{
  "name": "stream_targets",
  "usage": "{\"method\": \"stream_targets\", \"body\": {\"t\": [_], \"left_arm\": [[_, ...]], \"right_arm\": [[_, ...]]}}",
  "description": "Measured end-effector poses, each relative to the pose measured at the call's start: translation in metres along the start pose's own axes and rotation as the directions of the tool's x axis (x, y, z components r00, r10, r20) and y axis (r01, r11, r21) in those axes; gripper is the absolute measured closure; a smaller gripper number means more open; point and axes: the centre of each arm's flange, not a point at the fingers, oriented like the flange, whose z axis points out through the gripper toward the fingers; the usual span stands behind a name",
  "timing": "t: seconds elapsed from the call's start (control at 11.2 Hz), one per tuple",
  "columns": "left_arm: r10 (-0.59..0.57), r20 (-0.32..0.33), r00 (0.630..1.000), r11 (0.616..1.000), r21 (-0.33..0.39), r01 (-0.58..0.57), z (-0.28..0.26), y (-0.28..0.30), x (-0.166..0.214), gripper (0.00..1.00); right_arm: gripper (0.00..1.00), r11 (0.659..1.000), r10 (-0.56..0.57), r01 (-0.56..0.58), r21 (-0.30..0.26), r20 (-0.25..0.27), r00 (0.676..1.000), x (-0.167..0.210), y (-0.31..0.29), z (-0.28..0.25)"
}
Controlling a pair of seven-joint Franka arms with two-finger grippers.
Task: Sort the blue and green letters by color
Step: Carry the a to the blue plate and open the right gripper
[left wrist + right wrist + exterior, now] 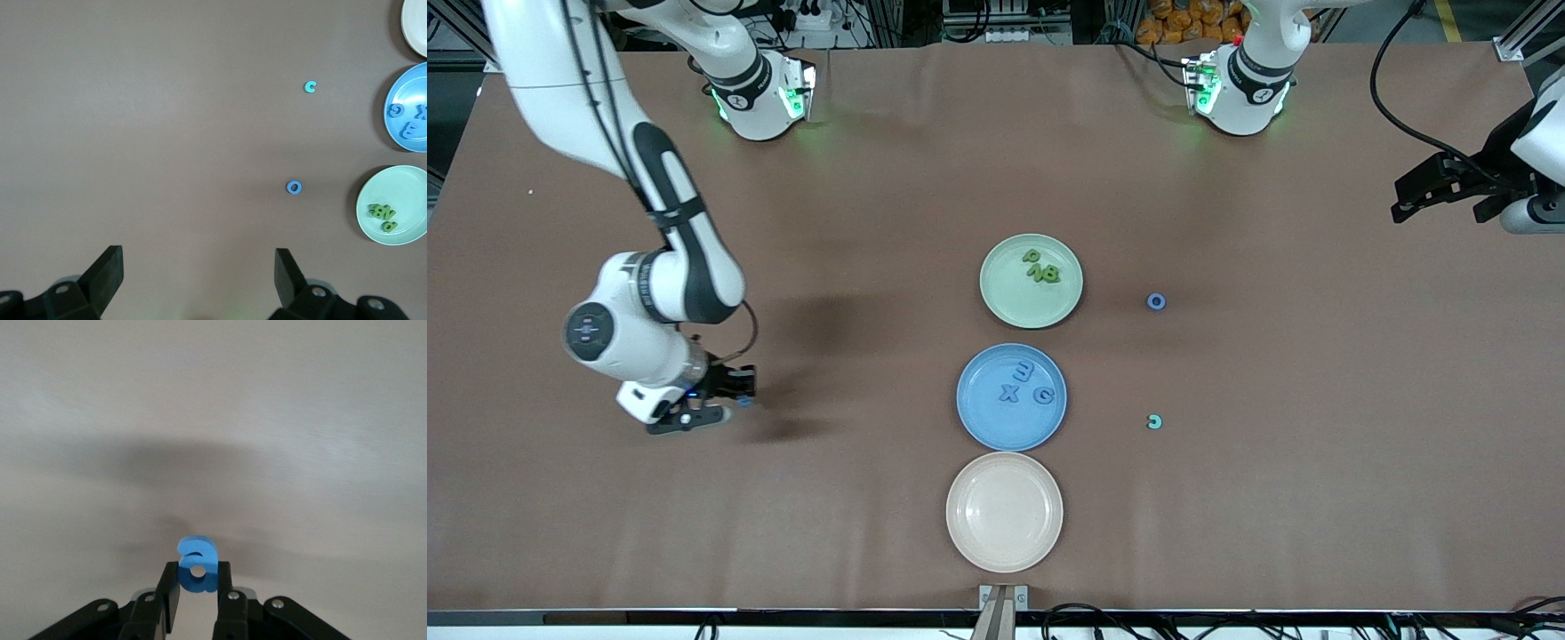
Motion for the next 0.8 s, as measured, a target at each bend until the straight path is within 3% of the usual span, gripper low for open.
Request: {"method": "stream_targets", "body": {"t": [0.36, 0.8], "left_arm": [[0.0, -0.001, 1.0, 1.0, 0.0, 0.0, 0.0, 0.0, 0.0, 0.0], [0.001, -0.001, 1.0, 1.0, 0.0, -0.001, -0.001, 0.001, 0.0, 0.0]], "right_arm": [[0.73, 0.994, 0.109, -0.108, 0.024, -0.031, 0.994, 0.013, -0.137, -0.006], [0.73, 0.977, 0.167, -0.158, 0.14, -0.051, 0.985, 0.014, -0.277, -0.009]]}}
